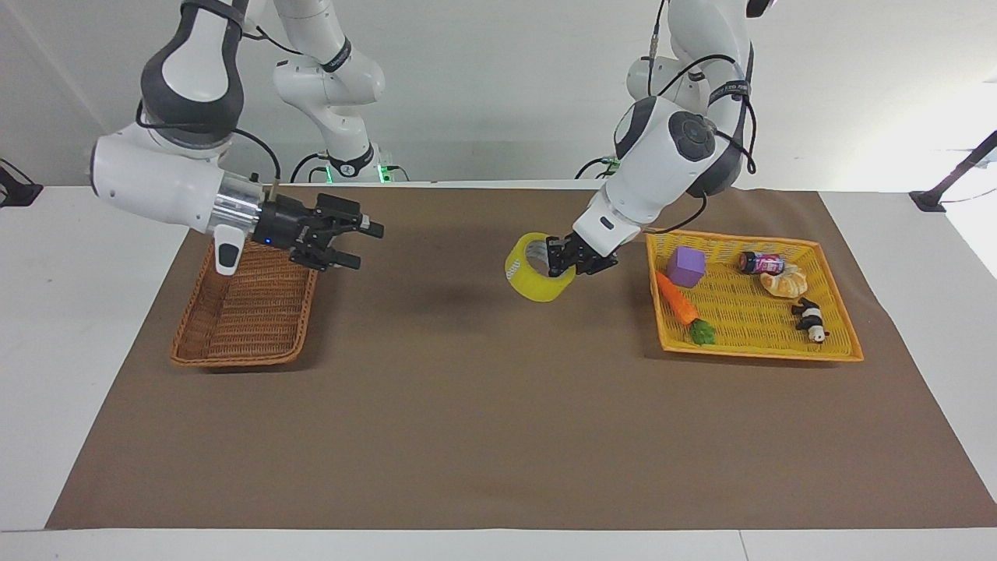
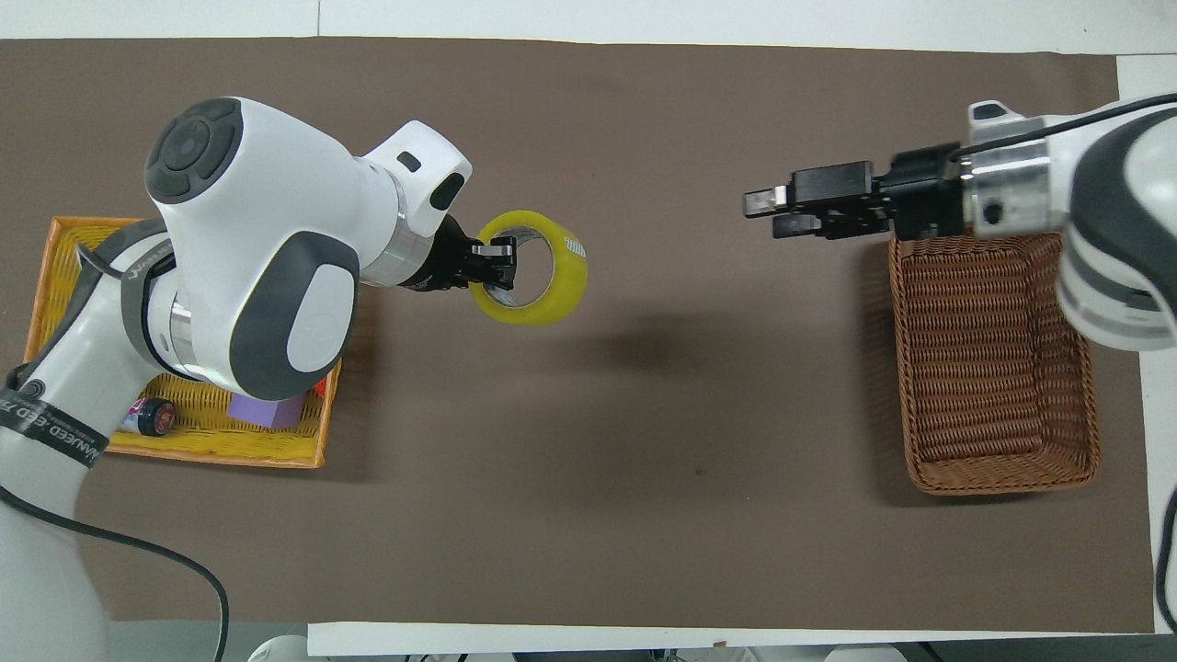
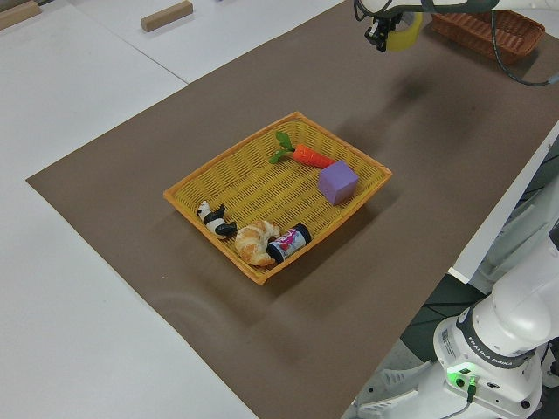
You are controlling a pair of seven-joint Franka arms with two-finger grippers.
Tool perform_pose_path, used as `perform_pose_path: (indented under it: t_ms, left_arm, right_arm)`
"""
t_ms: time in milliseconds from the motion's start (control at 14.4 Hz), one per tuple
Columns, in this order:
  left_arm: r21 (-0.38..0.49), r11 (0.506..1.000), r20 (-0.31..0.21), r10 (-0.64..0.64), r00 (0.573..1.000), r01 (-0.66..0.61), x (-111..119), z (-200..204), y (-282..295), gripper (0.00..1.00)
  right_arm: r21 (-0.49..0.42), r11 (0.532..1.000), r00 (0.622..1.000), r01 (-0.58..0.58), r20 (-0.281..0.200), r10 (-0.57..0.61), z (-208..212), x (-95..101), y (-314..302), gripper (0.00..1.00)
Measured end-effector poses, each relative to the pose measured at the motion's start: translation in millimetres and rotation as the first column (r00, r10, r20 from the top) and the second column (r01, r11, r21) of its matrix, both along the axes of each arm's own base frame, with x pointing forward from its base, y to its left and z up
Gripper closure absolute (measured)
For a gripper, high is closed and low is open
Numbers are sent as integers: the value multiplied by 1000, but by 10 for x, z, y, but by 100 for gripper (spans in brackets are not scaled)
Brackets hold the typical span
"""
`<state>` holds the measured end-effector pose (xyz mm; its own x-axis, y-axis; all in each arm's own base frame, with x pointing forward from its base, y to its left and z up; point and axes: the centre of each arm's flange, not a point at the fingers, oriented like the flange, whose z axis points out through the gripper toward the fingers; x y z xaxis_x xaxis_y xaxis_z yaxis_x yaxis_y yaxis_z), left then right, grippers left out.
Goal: Move tape to another basket
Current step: 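Lift the tape with the left gripper while the right gripper reaches toward it, then grasp the tape roll's rim with the right gripper beside the left gripper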
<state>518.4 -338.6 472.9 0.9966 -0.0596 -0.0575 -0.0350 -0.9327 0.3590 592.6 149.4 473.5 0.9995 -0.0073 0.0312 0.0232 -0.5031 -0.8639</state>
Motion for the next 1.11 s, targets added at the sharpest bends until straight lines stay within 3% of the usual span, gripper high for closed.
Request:
perform_pose_path:
  t_ms: [208,556,1111]
  left_arm:
    - [6,1000,8,20,1000,-20,84,1,128,78]
    - [5,1000,10,25,1000,-25,110,2,168,78]
    - [5,1000,10,24,1000,-24,108,2,166,78]
  right_arm:
    - [3,999,999,-32,-9,32,-124,-119,579,0]
    - [114,990,994,82,-78,-74,-366,-105,855,0]
    - [95,992,995,79,-61,-73,-432,-228,1283,0]
